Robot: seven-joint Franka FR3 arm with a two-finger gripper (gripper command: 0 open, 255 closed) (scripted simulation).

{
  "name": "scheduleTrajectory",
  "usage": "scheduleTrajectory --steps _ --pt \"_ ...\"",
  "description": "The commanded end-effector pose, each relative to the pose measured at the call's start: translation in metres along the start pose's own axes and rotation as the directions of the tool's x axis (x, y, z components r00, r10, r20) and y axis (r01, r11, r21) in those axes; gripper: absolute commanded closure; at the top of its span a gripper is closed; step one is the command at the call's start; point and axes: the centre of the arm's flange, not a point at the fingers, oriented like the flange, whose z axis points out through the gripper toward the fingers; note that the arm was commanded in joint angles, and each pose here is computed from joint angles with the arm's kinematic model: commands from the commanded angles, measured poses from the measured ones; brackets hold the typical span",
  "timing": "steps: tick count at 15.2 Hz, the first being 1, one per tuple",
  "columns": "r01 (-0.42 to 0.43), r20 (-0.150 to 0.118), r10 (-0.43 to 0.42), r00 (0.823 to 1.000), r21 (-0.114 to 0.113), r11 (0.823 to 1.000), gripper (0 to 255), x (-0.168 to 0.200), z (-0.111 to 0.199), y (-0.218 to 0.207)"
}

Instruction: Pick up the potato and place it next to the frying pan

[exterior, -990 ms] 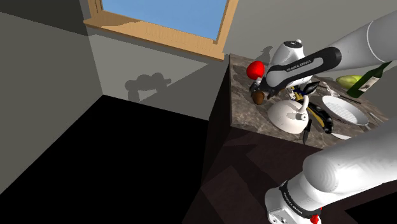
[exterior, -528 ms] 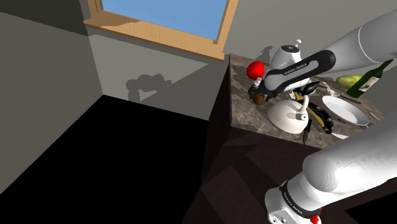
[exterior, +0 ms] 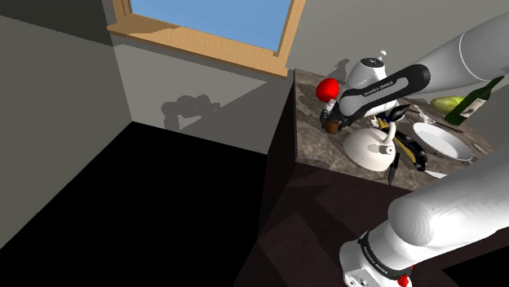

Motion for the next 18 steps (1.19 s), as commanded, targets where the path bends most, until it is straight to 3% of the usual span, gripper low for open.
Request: scheduleTrajectory --steps 1,5,18 --pt "0.000 0.000 0.000 1.000 0.000 1.000 255 0.000 0.000 0.000" --pt "0.000 0.000 0.000 1.000 0.000 1.000 255 0.000 0.000 0.000" --pt "0.000 0.000 0.000 1.000 0.000 1.000 255 0.017 -0.066 0.008"
